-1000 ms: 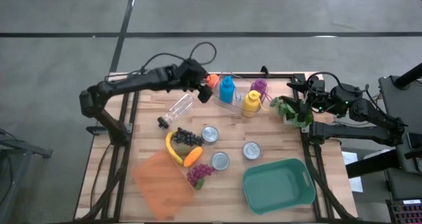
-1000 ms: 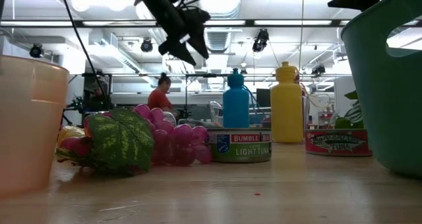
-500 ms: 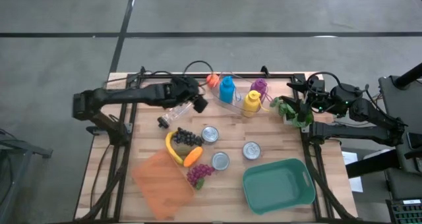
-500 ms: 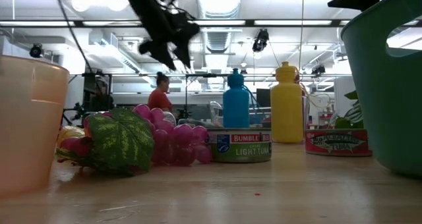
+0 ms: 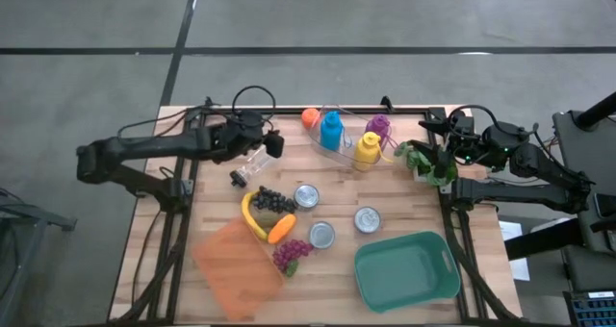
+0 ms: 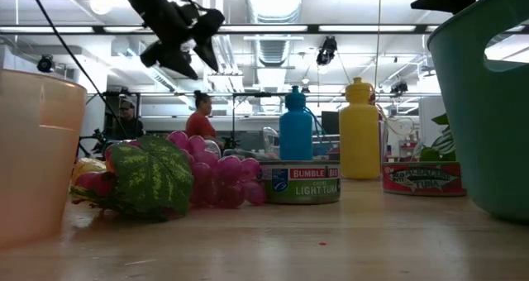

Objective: Pick & Place Food Item
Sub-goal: Put the transparent water bottle into the transparent bin

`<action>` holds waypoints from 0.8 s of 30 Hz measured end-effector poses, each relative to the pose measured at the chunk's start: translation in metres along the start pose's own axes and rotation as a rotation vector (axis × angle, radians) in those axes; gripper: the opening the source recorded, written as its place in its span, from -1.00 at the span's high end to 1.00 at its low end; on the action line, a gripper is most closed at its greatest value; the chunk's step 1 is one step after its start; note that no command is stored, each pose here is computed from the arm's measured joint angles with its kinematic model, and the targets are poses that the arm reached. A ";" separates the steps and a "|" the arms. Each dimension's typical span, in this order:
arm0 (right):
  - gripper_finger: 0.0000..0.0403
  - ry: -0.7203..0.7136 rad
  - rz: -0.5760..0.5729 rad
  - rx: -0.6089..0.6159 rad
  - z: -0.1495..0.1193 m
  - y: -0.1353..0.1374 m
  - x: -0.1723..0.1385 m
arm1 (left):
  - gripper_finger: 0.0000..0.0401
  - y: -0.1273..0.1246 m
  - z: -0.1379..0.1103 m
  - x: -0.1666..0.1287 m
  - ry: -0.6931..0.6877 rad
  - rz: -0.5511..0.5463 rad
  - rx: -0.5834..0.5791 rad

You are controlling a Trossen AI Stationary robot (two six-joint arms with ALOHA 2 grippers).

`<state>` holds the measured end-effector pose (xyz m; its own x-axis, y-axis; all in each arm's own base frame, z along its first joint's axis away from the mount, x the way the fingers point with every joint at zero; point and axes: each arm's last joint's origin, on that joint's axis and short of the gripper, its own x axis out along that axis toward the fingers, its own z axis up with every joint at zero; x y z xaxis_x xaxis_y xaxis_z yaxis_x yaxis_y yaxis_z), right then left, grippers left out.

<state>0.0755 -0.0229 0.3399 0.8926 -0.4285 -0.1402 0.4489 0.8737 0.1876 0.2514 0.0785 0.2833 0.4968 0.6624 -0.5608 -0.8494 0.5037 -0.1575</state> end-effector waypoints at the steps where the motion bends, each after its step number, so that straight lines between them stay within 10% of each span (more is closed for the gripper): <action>1: -0.63 0.000 0.000 0.000 0.000 0.000 0.000 | -0.36 -0.002 -0.003 0.004 -0.007 -0.005 -0.009; 12: -0.63 0.000 0.001 0.000 0.000 0.000 0.000 | -0.36 -0.040 -0.030 0.013 -0.030 -0.116 0.046; 24: -0.63 0.000 0.001 0.000 0.000 0.000 0.000 | -0.36 -0.009 -0.064 -0.089 0.277 -0.106 0.119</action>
<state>0.0755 -0.0229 0.3399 0.8928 -0.4281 -0.1400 0.4484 0.8739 0.1877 0.2034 -0.0208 0.2832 0.5002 0.4344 -0.7491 -0.7603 0.6343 -0.1399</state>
